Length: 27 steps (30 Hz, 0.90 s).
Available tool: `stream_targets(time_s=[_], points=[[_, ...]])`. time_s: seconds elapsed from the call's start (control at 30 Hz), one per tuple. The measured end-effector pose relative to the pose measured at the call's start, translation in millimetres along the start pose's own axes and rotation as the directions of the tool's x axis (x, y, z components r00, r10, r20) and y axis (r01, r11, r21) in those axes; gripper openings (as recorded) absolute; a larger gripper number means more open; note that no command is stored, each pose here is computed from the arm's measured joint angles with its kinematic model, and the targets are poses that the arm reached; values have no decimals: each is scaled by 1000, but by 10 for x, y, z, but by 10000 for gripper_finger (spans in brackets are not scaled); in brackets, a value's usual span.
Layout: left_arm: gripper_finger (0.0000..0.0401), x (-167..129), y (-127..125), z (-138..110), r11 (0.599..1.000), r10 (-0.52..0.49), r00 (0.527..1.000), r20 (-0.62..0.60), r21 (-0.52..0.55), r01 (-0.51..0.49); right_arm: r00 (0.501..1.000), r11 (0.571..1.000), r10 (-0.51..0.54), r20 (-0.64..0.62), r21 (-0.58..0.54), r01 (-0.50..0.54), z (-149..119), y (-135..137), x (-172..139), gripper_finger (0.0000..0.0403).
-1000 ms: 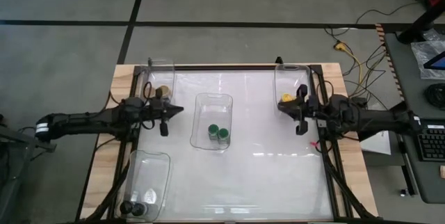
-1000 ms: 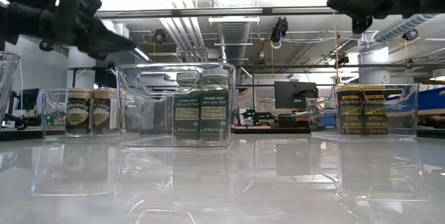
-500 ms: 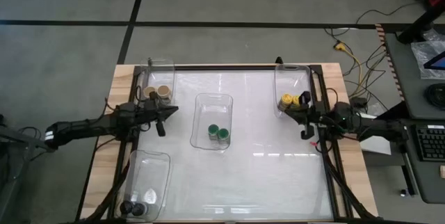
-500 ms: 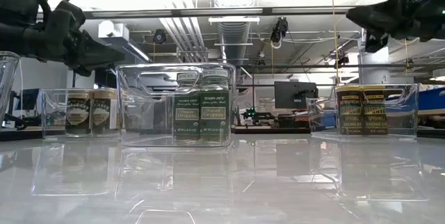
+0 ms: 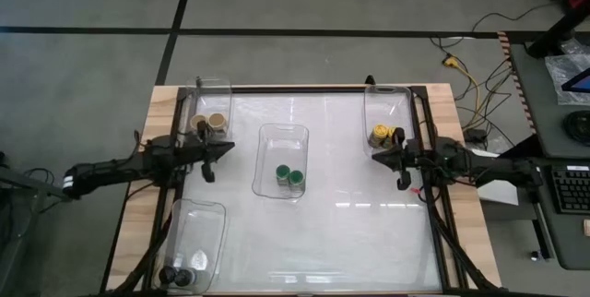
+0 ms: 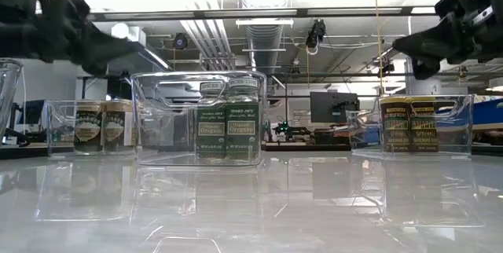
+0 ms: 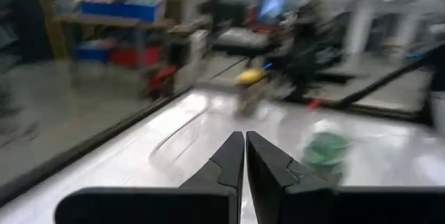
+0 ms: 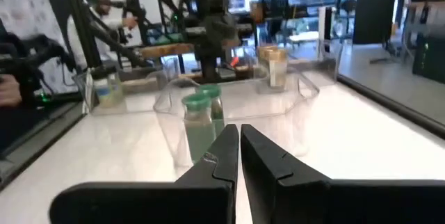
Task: Sort spices by type
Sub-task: Return to Home Position
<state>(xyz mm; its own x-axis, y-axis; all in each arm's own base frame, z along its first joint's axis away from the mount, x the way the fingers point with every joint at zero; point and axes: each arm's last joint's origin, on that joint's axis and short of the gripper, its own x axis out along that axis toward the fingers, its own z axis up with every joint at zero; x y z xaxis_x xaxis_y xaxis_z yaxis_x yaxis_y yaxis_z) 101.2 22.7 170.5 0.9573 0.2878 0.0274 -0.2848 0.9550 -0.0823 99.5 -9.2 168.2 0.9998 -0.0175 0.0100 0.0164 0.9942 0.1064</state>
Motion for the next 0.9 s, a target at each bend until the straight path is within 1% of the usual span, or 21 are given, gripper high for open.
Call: stream_targets(time_s=[0.07,0.1,0.17,0.23,0.37,0.53,0.67,0.77,0.9], points=[[1,-27,-22,46,997,-74,997,26,39,73,1000,1000,-6,-18,8,6,-18,-3,0,10],[1,-40,-23,52,996,-80,996,36,53,78,1000,1000,-6,-20,14,6,-18,-4,2,11],[1,-60,-7,23,998,-42,998,37,57,40,1000,1000,-5,-26,27,6,-24,-4,7,13],[1,-69,-1,0,998,-30,999,17,48,29,1000,1000,-5,-26,27,6,-24,-4,7,13],[1,-60,-6,-16,999,-42,999,-3,-12,42,1000,1000,-4,-27,27,5,-25,-4,8,13],[1,-71,-15,42,998,-58,997,59,-31,60,1000,1000,-5,-29,27,5,-28,-4,9,13],[1,-73,-43,42,993,-105,993,57,-46,108,1000,1000,-5,-29,27,5,-28,-4,9,13],[1,-75,-61,27,991,-130,991,42,-30,131,999,1000,-5,-34,27,6,-32,-5,12,13],[1,-75,-62,29,991,-130,991,44,2,130,999,1000,-5,-34,27,6,-32,-5,12,13]])
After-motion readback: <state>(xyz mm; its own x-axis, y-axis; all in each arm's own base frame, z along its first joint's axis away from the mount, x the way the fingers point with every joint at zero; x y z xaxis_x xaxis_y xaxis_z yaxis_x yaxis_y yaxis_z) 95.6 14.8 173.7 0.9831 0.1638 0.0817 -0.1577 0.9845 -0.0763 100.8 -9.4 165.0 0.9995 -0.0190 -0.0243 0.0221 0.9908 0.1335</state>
